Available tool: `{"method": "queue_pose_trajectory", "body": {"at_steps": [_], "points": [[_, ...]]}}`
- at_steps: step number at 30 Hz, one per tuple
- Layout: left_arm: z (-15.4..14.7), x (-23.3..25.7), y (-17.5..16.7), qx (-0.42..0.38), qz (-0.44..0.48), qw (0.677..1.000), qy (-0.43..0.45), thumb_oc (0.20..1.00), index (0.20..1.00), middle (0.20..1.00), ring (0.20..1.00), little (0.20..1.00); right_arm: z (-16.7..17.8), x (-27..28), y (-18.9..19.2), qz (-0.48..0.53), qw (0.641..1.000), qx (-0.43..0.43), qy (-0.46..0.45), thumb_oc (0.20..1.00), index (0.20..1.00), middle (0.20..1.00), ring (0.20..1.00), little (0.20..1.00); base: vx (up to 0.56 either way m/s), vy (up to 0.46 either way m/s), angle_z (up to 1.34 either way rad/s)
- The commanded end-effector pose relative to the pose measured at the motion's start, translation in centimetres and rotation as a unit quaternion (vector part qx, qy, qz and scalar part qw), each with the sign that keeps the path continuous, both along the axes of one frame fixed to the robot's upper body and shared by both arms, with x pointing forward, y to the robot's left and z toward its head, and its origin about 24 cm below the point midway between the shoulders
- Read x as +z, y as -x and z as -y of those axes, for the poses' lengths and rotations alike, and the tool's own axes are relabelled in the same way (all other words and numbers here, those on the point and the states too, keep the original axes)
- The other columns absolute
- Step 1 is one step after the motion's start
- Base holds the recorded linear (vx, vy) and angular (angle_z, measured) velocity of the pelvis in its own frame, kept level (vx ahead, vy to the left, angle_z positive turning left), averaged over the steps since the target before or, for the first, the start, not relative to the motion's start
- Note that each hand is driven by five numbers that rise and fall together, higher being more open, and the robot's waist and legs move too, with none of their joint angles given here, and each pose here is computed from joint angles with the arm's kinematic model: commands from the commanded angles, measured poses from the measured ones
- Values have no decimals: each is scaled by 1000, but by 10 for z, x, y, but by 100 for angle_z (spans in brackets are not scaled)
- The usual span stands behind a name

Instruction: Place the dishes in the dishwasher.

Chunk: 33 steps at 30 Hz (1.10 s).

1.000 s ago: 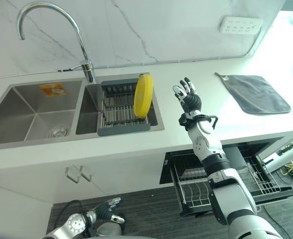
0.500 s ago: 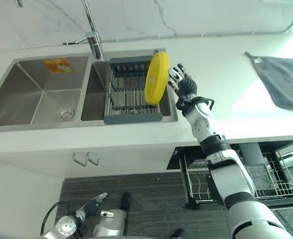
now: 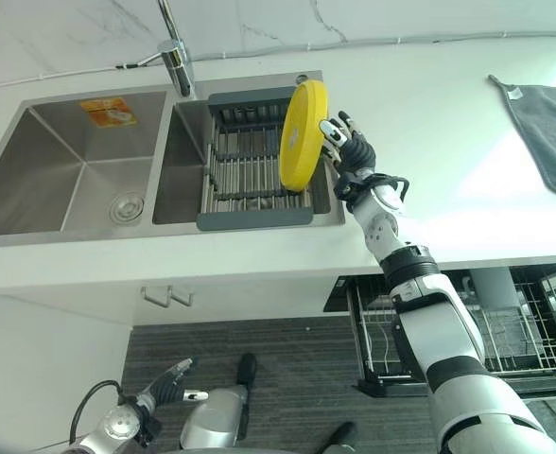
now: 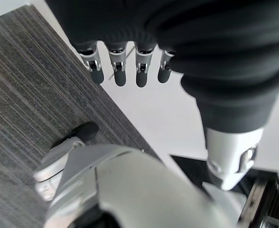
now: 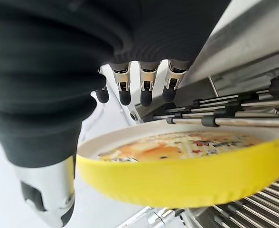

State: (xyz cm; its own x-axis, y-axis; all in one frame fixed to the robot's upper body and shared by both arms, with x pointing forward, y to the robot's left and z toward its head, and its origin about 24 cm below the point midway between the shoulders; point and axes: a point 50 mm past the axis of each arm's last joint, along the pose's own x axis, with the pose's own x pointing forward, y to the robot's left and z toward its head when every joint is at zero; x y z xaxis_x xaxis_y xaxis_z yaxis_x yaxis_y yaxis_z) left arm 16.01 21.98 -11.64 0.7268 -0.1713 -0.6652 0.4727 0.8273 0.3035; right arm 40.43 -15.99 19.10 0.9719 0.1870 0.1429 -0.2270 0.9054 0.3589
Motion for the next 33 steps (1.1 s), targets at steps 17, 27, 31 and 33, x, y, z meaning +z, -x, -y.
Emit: {"method": "queue_pose_trajectory", "body": {"at_steps": [17, 27, 31, 33], "points": [[-5, -5, 0, 121, -33, 988, 89, 1000, 1000, 1000, 1000, 1000, -48, 63, 7, 96, 994, 43, 29, 1000, 1000, 1000, 1000, 1000, -5, 3, -3], [-4, -6, 3, 126, -34, 987, 97, 1000, 1000, 1000, 1000, 1000, -29, 67, 2, 105, 985, -48, 131, 1000, 1000, 1000, 1000, 1000, 0, 2, 1], [-2, -6, 2, 122, -32, 987, 98, 1000, 1000, 1000, 1000, 1000, -20, 68, -2, 107, 977, -78, 171, 200, 200, 200, 200, 200, 0, 0, 0], [-1, -5, 1, 121, -30, 987, 97, 1000, 1000, 1000, 1000, 1000, -17, 68, -3, 106, 975, -87, 177, 200, 200, 200, 200, 200, 0, 0, 0]]}}
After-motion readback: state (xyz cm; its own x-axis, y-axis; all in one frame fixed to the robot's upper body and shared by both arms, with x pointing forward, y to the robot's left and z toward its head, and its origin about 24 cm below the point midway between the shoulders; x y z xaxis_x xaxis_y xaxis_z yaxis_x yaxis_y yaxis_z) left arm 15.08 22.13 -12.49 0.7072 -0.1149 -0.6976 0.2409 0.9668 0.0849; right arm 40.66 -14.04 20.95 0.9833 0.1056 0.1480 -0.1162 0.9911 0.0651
